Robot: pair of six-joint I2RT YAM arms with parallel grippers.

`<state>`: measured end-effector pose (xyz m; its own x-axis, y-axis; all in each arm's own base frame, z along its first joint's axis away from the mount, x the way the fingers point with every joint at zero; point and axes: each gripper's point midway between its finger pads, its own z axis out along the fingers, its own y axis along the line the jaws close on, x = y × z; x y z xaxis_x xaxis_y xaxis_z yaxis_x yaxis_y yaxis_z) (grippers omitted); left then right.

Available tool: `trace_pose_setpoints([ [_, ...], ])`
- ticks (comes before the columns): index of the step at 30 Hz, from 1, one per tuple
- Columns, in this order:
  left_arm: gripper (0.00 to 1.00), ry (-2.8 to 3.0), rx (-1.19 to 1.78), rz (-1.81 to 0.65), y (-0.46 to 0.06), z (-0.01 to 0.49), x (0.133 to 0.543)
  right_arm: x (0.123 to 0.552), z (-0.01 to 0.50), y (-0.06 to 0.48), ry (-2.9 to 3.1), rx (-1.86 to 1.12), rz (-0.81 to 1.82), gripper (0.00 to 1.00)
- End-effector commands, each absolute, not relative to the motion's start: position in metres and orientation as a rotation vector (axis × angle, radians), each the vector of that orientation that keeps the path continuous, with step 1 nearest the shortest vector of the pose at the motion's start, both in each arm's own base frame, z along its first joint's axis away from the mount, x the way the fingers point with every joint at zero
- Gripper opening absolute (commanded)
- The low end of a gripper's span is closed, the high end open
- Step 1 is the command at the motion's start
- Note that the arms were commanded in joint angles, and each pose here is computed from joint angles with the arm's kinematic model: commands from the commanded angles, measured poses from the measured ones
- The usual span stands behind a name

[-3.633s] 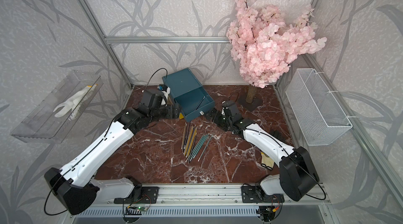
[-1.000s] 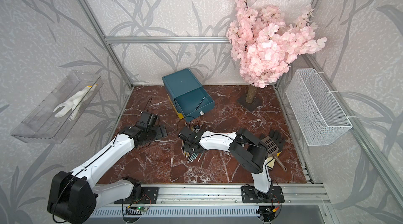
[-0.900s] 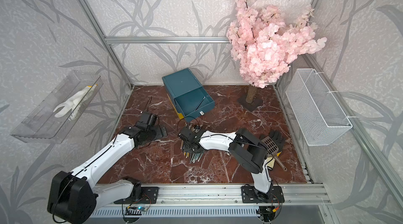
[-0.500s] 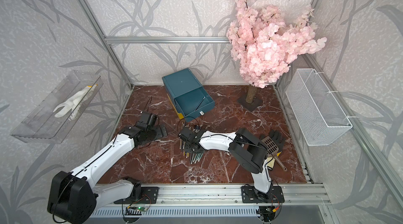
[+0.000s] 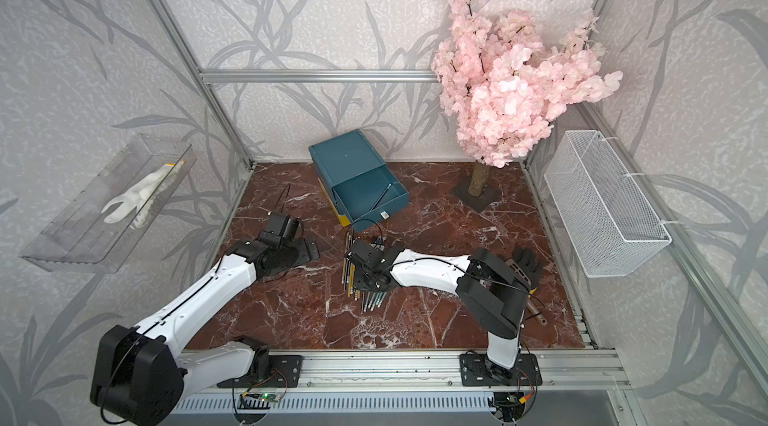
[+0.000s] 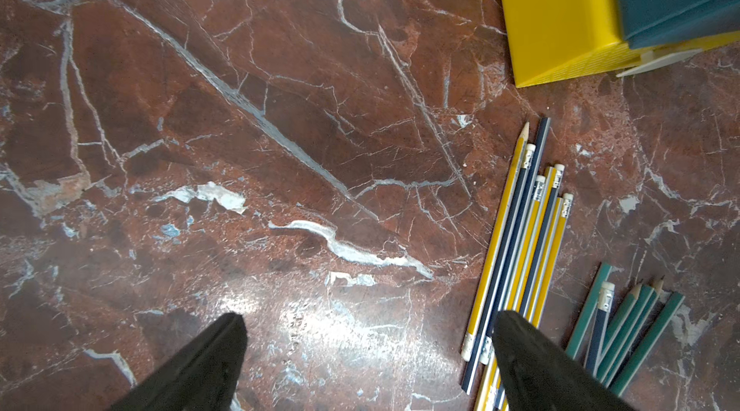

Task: Please place the pencils in the drawer according to their color
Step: Pick up the pencil from the center of the board, then place the pencil in the drawer.

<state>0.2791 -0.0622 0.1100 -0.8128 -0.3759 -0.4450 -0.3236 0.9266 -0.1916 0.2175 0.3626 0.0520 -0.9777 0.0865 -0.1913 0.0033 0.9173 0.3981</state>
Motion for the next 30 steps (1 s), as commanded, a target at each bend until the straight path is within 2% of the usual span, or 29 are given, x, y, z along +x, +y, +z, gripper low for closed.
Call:
trace_pose_setpoints([
  [1,1.00,2.571,-0.492,-0.167,-0.064,0.122,0.287,0.207,0.068,0.372,2.893,-0.048,0.709,0.00],
  [11,1.00,2.510,-0.547,-0.155,-0.056,0.142,0.296,0.183,0.116,0.415,2.897,-0.352,1.045,0.00],
  [18,1.00,2.409,-0.612,-0.214,-0.046,0.186,0.317,0.180,0.166,0.432,2.812,-0.440,1.192,0.00],
  [24,1.00,2.263,-0.660,-0.253,-0.033,0.240,0.330,0.200,0.210,0.433,2.707,-0.390,1.252,0.00],
  [29,1.00,2.205,-0.660,-0.292,-0.032,0.269,0.338,0.236,0.267,0.421,2.542,-0.262,1.352,0.00],
  [30,1.00,2.203,-0.650,-0.309,-0.035,0.271,0.341,0.257,0.278,0.409,2.498,-0.197,1.351,0.00],
])
